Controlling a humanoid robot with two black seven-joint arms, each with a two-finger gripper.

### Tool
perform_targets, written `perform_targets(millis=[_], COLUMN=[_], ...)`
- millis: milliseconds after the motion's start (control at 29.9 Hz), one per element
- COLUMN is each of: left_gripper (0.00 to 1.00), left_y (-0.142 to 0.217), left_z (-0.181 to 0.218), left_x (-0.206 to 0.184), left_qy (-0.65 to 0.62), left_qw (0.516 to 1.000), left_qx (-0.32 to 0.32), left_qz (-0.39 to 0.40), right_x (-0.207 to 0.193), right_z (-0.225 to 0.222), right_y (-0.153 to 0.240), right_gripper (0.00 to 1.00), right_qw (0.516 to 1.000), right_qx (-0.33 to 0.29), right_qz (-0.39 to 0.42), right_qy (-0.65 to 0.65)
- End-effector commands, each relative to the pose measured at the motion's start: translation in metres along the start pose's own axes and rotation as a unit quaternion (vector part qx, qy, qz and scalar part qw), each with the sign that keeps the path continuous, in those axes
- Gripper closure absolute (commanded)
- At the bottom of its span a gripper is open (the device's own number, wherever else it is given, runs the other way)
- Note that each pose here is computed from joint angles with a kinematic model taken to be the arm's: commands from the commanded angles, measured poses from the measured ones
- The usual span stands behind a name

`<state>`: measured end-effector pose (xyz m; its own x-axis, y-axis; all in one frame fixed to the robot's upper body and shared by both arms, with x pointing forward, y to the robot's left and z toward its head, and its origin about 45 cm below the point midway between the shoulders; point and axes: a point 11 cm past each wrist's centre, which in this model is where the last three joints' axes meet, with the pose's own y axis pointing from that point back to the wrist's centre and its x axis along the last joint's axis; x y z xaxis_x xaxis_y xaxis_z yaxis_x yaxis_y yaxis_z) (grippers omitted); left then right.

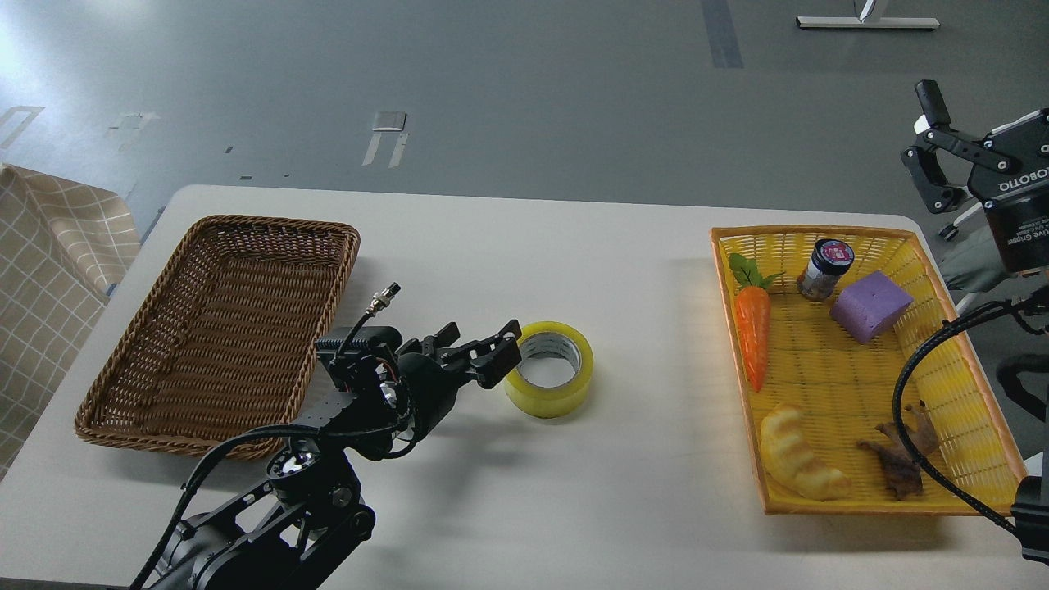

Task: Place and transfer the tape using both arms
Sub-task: 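Position the left gripper around the tape roll's rim and close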

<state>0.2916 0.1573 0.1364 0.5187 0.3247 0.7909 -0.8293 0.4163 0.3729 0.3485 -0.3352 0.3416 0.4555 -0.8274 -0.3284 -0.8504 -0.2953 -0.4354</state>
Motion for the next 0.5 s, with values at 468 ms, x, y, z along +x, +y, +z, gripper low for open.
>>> perform_targets(millis=[468], left_gripper=[0.02], left_y=[-0.003], left_z=[-0.01], left_x=[-0.024], left_qy=[-0.017], left_qw=[0.999], left_qx=[0.011], left_qz=[-0.04], right_x=[0.001], right_z=[0.004], right_y=[0.003], right_gripper=[0.0], right_qw=[1.0], right_qx=[-0.005], right_qz=[0.003], right_qy=[-0.002])
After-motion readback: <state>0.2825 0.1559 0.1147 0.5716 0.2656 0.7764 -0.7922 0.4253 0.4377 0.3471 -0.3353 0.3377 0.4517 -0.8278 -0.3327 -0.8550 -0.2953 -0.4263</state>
